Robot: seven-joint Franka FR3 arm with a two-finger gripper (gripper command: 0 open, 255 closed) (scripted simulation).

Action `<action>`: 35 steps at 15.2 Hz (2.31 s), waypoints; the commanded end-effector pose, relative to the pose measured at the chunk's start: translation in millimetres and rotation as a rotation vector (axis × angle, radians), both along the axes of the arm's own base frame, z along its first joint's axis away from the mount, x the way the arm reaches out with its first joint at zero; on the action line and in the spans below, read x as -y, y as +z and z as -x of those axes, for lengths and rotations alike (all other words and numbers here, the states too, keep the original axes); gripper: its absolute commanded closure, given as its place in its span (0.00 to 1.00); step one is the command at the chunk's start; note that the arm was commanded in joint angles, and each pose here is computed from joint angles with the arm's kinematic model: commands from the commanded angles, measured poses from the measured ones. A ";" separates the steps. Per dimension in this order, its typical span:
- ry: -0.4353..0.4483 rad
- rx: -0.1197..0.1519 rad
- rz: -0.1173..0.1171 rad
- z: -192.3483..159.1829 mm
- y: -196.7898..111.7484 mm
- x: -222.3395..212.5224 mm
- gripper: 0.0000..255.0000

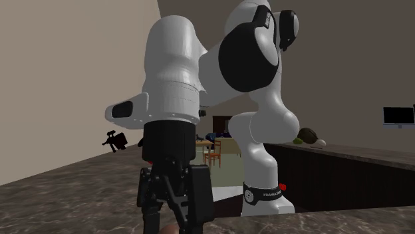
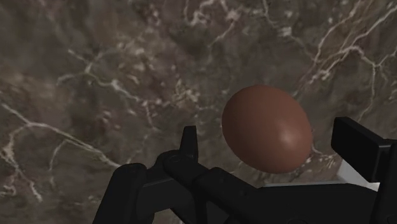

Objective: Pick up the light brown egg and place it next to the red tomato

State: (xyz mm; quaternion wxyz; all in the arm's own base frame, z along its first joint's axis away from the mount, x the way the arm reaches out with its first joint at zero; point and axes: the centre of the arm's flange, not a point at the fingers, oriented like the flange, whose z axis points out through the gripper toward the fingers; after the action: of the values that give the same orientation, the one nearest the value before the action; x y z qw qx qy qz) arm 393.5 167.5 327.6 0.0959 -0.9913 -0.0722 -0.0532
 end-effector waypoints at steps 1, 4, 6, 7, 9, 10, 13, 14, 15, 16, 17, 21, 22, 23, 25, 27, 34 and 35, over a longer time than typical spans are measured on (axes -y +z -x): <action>0.000 0.000 0.000 0.0 0.0 0.0 1.00; 0.000 0.000 0.000 0.0 0.0 0.0 1.00; 0.000 0.000 0.000 0.0 0.0 0.0 1.00; 0.000 0.000 0.000 0.0 0.0 0.0 1.00; 0.000 0.000 0.000 0.0 0.0 0.0 1.00; 0.000 0.000 0.000 0.0 -0.1 0.0 1.00; 0.000 0.000 0.000 0.0 15.8 0.0 1.00; 0.000 0.000 0.000 0.0 21.1 0.0 1.00; 0.000 0.000 0.000 0.0 26.3 0.0 1.00; 0.000 0.000 0.000 0.0 31.6 0.0 1.00; 0.000 0.000 0.000 0.0 36.9 0.0 1.00; 0.000 0.000 0.000 0.0 58.0 0.0 1.00; 0.000 0.000 0.000 0.0 63.3 0.0 1.00; 0.000 0.000 0.000 0.0 68.6 0.0 1.00; 0.000 0.000 0.000 0.0 79.1 0.0 1.00; 0.000 0.000 0.000 0.0 89.7 0.0 1.00; 0.000 0.000 0.000 0.0 126.6 0.0 1.00; 0.000 0.000 0.000 0.0 131.9 0.0 1.00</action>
State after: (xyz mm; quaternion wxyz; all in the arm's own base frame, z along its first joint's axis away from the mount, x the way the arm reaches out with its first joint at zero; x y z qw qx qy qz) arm 393.5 167.3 453.6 0.0960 -0.9913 -0.0722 -0.0535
